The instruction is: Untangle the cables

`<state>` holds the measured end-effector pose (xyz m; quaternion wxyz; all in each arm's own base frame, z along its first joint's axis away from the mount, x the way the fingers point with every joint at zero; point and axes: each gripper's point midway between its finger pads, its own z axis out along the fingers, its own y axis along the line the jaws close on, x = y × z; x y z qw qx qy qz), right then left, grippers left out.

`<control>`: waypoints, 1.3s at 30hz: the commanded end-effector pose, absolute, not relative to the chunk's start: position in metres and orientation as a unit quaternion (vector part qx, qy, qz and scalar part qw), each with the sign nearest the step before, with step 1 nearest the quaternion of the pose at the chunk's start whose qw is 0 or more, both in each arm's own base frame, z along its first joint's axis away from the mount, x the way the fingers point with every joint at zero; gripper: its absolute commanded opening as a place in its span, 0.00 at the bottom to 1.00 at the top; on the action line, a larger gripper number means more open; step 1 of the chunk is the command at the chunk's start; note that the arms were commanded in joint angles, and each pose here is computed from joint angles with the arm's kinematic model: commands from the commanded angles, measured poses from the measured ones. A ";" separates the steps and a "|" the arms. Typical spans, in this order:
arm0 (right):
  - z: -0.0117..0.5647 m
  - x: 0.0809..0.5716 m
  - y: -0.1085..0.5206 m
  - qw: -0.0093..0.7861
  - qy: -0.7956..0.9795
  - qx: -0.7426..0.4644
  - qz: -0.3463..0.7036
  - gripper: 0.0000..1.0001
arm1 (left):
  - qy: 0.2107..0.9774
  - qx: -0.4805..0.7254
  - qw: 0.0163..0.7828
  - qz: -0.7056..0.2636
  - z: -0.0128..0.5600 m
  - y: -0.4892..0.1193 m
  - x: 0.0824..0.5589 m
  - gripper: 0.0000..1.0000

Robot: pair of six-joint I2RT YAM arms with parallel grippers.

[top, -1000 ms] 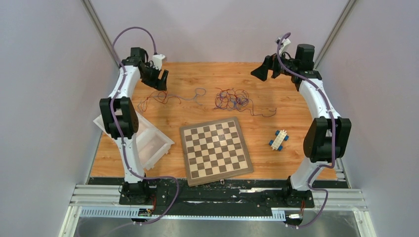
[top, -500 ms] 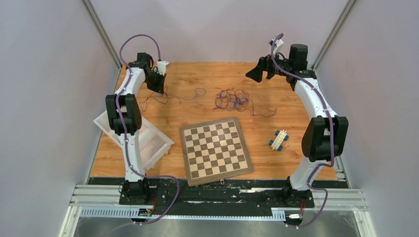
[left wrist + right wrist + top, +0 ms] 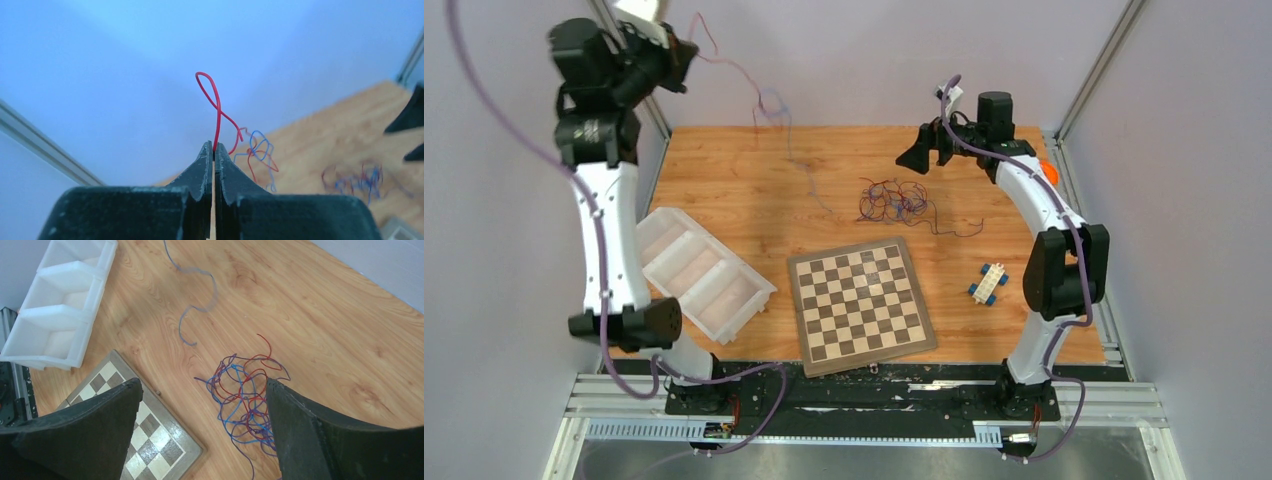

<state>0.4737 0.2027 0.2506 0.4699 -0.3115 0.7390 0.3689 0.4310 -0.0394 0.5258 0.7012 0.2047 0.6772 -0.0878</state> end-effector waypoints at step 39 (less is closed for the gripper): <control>0.294 0.422 0.432 0.571 0.457 -0.440 0.521 0.95 | 0.537 0.293 0.631 -0.476 0.578 -0.147 0.358 0.00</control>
